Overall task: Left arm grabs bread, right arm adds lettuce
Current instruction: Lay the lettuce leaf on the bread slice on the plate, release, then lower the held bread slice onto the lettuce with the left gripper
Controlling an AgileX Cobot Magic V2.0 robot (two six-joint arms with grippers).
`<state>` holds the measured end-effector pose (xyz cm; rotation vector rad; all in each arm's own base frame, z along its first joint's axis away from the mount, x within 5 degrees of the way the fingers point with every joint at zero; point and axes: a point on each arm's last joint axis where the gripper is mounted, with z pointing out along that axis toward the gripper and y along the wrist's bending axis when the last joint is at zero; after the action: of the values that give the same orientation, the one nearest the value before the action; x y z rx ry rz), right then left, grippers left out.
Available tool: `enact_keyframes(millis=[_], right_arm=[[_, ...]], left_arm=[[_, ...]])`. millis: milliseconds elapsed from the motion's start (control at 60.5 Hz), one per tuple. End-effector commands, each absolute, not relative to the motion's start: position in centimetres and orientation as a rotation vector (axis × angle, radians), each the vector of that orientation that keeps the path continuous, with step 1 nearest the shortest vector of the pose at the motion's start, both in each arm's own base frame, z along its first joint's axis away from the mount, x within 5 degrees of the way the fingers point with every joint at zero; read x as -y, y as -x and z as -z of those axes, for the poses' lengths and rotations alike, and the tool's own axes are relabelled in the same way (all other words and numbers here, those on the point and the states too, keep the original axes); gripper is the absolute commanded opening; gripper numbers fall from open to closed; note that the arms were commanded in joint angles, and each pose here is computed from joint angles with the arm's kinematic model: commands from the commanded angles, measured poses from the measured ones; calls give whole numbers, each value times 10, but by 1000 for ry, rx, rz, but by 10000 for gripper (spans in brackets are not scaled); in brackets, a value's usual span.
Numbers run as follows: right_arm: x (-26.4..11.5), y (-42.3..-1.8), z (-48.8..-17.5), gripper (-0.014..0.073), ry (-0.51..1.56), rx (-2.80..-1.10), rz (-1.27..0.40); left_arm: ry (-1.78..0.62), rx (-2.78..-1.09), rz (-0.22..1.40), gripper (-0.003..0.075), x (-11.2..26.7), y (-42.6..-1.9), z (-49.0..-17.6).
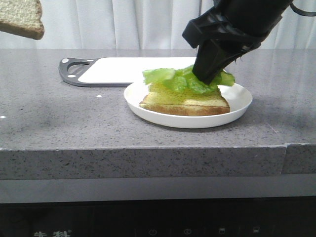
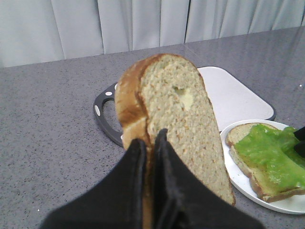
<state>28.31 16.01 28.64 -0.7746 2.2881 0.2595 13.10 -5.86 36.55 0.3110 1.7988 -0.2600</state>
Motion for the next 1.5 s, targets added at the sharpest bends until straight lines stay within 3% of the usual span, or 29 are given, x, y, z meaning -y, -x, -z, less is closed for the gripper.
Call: enact_keyframes(millis=[0, 182, 463, 545, 677, 743, 975, 1140, 1487], right_arm=[[-160, -284, -309, 353, 736, -2167, -272], [-160, -284, -313, 437, 723, -2150, -280], [-142, -250, -366, 417, 669, -1977, -305], [-132, -232, -380, 315, 659, -1932, -312], [-113, -195, -391, 5, 633, -1857, -323], [-104, -179, -393, -78, 603, -1837, -341], [-74, -127, -383, -51, 518, -1825, -390], [-59, -101, -381, -51, 499, -1800, -394], [-52, -87, -384, -51, 505, -1781, -383]], left_arm=[[-311, -1696, 302, -21, 60, -129, -382], [-310, -1707, 296, -21, 60, -129, -381], [-250, -1764, 393, -21, 65, -132, -377], [-207, -1801, 467, -20, 71, -138, -376], [-152, -1869, 565, -20, 88, -158, -381], [-151, -1892, 605, -20, 98, -170, -385], [-244, -1974, 906, -20, 149, -217, -401], [-378, -2071, 1222, -20, 186, -260, -390], [-404, -2298, 1285, -20, 221, -322, -321]])
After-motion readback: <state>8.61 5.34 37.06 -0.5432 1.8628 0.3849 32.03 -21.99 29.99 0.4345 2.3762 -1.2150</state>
